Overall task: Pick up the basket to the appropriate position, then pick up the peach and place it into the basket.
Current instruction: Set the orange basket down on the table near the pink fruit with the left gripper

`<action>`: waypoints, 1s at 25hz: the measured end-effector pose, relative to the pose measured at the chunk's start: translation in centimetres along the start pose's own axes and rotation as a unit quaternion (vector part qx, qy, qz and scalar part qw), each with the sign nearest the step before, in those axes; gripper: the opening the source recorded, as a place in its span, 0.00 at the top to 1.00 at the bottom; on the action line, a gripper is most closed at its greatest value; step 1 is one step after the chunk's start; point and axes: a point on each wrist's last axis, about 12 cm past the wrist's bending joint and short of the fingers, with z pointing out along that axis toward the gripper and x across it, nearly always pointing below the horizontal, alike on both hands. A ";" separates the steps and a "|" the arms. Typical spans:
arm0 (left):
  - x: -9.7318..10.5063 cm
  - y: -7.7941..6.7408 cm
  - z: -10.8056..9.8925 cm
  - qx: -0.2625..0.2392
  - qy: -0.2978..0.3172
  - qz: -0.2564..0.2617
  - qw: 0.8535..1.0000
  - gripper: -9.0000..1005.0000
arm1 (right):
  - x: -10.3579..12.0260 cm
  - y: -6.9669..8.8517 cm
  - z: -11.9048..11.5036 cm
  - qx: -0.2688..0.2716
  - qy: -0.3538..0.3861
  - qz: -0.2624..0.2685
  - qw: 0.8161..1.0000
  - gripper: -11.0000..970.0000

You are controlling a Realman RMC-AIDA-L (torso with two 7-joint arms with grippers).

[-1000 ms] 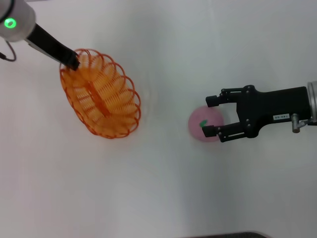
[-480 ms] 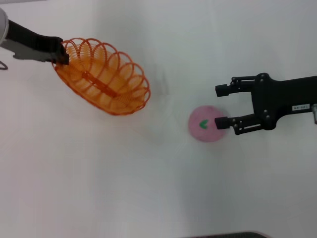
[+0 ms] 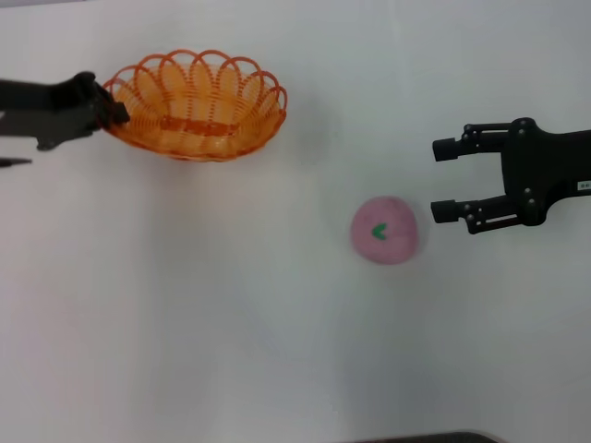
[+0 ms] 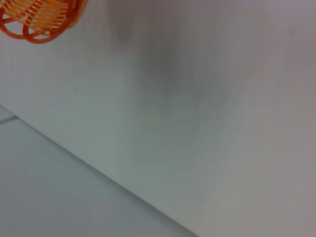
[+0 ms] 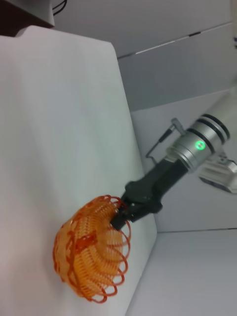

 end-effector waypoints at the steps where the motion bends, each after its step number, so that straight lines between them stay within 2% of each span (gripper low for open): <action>1: 0.5 0.7 0.2 0.006 -0.005 -0.022 1.000 0.91 | 0.0 0.0 -0.1 0.002 0.000 -0.003 1.000 0.12; 4: 2.0 2.2 0.9 0.026 -0.013 -0.066 0.997 0.91 | 0.0 -0.1 -0.2 0.006 -0.001 -0.009 1.000 0.12; 7: 3.2 3.1 1.4 0.030 -0.016 -0.082 0.996 0.91 | 0.0 -0.1 -0.2 0.008 -0.001 -0.011 1.000 0.12; 11: 4.2 3.5 1.5 0.031 -0.008 -0.082 0.996 0.90 | -0.1 -0.3 -0.2 0.009 -0.003 -0.013 1.000 0.12; 16: 5.4 3.4 1.3 0.041 0.017 -0.079 0.996 0.82 | -0.4 -0.4 -0.2 0.014 -0.013 -0.010 1.000 0.12; 19: 5.9 3.7 1.0 0.043 0.032 -0.081 0.995 0.61 | -0.5 -0.4 -0.1 0.017 -0.019 -0.010 1.000 0.12; 25: 6.3 4.4 -0.9 0.044 0.032 -0.082 0.995 0.53 | -0.9 -0.6 0.2 0.014 -0.023 -0.013 1.000 0.12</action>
